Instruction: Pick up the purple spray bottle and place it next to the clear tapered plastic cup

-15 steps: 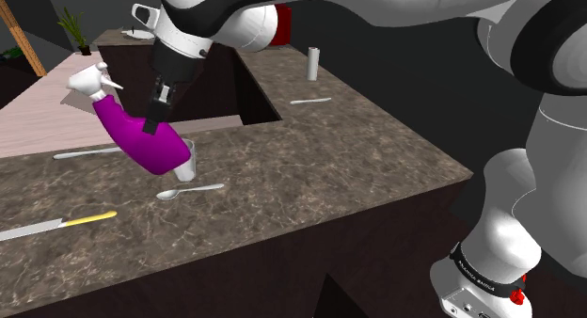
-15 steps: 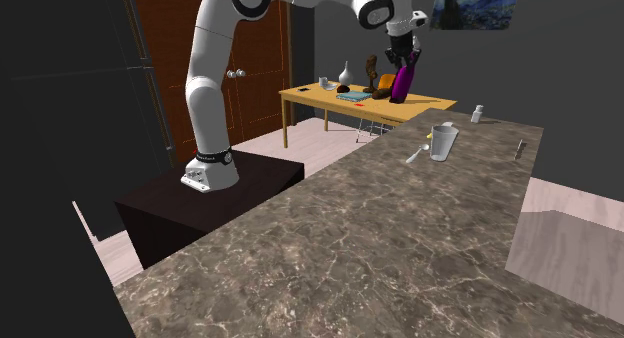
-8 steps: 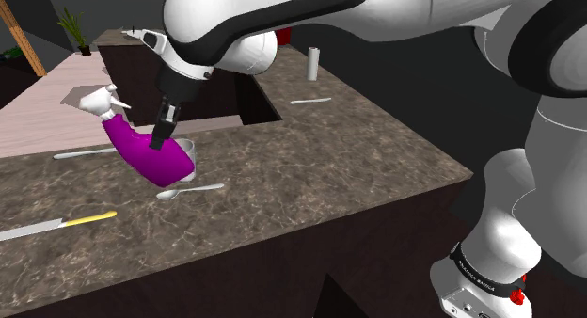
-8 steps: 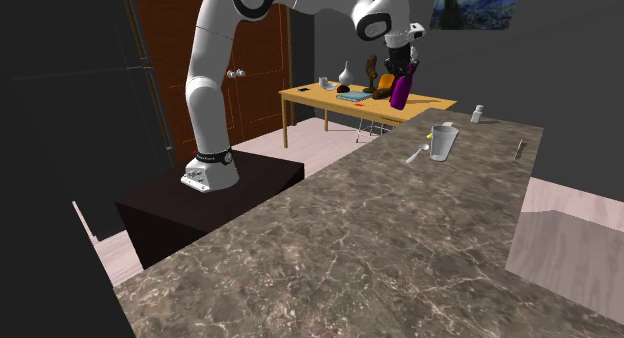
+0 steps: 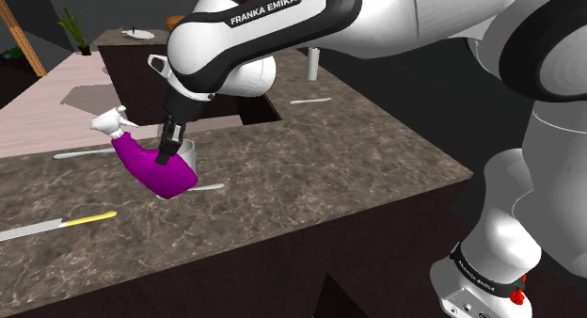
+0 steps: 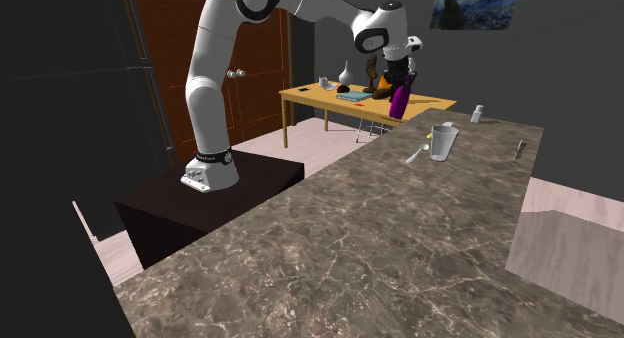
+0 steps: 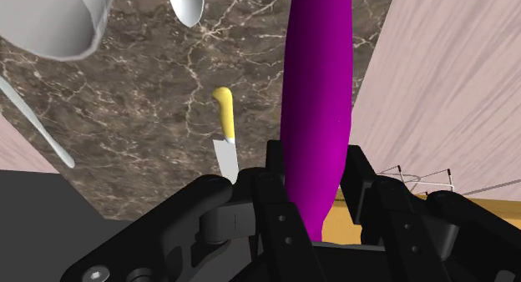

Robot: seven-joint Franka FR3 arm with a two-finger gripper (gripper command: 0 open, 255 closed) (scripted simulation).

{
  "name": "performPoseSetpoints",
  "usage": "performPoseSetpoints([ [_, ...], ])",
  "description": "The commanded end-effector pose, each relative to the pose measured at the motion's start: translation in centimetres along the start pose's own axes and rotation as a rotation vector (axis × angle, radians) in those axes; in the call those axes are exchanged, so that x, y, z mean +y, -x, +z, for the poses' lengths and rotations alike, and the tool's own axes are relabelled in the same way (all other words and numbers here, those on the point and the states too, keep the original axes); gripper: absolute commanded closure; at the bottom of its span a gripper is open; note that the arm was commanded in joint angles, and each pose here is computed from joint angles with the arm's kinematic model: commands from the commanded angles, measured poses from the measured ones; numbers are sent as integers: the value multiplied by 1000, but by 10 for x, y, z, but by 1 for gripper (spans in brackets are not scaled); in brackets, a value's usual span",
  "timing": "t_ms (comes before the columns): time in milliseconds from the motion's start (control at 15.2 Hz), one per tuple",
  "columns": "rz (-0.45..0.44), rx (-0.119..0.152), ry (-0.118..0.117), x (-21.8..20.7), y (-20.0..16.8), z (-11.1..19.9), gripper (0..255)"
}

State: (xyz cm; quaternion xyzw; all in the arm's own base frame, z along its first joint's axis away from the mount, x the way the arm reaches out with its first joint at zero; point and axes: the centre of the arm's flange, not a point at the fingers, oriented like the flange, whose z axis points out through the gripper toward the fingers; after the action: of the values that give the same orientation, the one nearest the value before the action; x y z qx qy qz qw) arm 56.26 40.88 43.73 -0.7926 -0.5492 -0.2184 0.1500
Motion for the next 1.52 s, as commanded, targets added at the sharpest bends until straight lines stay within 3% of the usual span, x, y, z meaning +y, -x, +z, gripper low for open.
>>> performPoseSetpoints([
  [0,0,1,1,0,5,9,255],
  [1452,0,1,1,0,64,108,255],
])
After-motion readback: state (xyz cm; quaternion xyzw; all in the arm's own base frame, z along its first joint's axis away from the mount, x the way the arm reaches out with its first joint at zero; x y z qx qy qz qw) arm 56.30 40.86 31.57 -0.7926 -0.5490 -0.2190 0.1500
